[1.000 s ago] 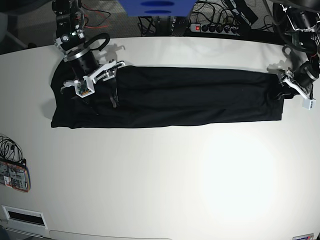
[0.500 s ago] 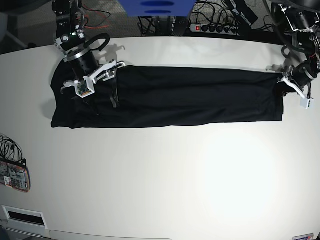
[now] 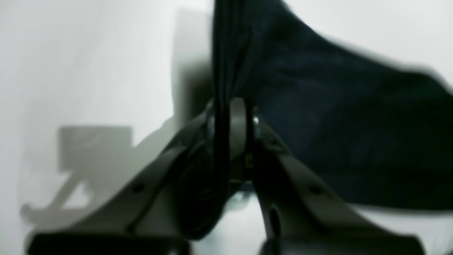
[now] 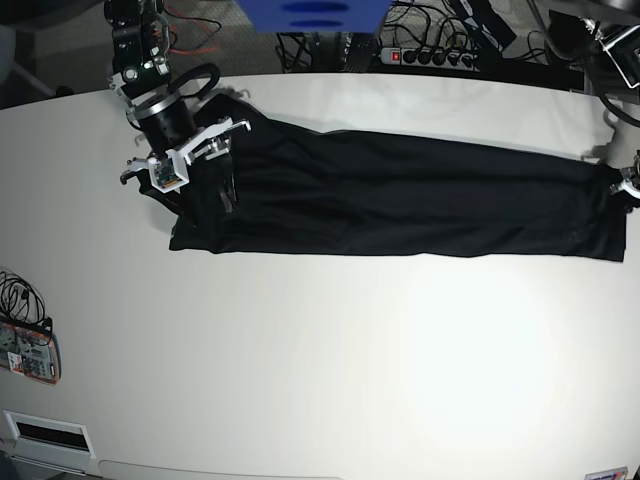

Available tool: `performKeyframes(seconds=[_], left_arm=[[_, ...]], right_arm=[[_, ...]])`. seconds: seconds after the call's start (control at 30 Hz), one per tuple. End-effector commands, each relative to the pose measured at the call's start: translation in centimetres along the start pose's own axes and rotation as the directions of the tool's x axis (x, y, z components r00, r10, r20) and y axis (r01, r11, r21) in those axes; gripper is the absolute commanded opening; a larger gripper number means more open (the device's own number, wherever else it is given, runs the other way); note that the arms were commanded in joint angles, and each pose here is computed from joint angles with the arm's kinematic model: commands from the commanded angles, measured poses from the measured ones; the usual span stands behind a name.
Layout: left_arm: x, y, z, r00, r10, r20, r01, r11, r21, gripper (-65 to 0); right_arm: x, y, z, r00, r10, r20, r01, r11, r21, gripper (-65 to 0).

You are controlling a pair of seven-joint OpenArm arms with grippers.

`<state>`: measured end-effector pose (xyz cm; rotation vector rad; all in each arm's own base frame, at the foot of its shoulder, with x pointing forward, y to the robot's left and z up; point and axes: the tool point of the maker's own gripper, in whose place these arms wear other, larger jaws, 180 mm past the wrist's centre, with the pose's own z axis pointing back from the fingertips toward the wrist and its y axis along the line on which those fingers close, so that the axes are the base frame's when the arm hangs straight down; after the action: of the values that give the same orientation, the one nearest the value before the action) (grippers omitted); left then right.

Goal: Fold the T-shirt properly
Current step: 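Grasp the folded strip's end with the left gripper, right gripper holding the other end, then fold the strip end with the left gripper toward the right gripper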

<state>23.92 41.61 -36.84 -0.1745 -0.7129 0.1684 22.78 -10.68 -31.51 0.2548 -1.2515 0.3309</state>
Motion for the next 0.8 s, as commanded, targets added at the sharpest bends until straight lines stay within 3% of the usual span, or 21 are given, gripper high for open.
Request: performKeyframes(seconds=[0.0,0.17,0.3,0.5,0.77], left_arm=[[3.5,-0.9,1.4,0.994,-0.061,0.087,0.062,0.998,-0.01,-65.0],[4.3,-4.3,5.4,0.98,-0.145,0.138,0.143,0.989,0.023,-65.0],[4.2,-8.5,6.7,0.963,-0.207,0.171,0.207,0.978,0.018,-65.0],[2.5,-13.3,5.3,0.966,-0.167,0.197,0.183,0.981,-0.064,-65.0],[0.5,-19.6,2.0,0.975,-0.154,0.162,0.19,0.951,-0.243,-65.0]], right_arm=[[1.2,-0.1,0.1,0.999,0.003,0.044,-0.003,1.0,0.002,-30.3],[1.2,0.0,0.2,0.999,0.002,0.043,-0.002,1.0,0.003,-30.3],[1.2,0.0,0.1,0.999,0.002,0.043,-0.002,1.0,0.005,-30.3],[1.3,0.0,0.0,0.999,0.003,0.045,-0.003,1.0,0.005,-30.3],[1.2,0.1,0.1,0.999,0.001,0.043,-0.001,1.0,0.007,-30.3]])
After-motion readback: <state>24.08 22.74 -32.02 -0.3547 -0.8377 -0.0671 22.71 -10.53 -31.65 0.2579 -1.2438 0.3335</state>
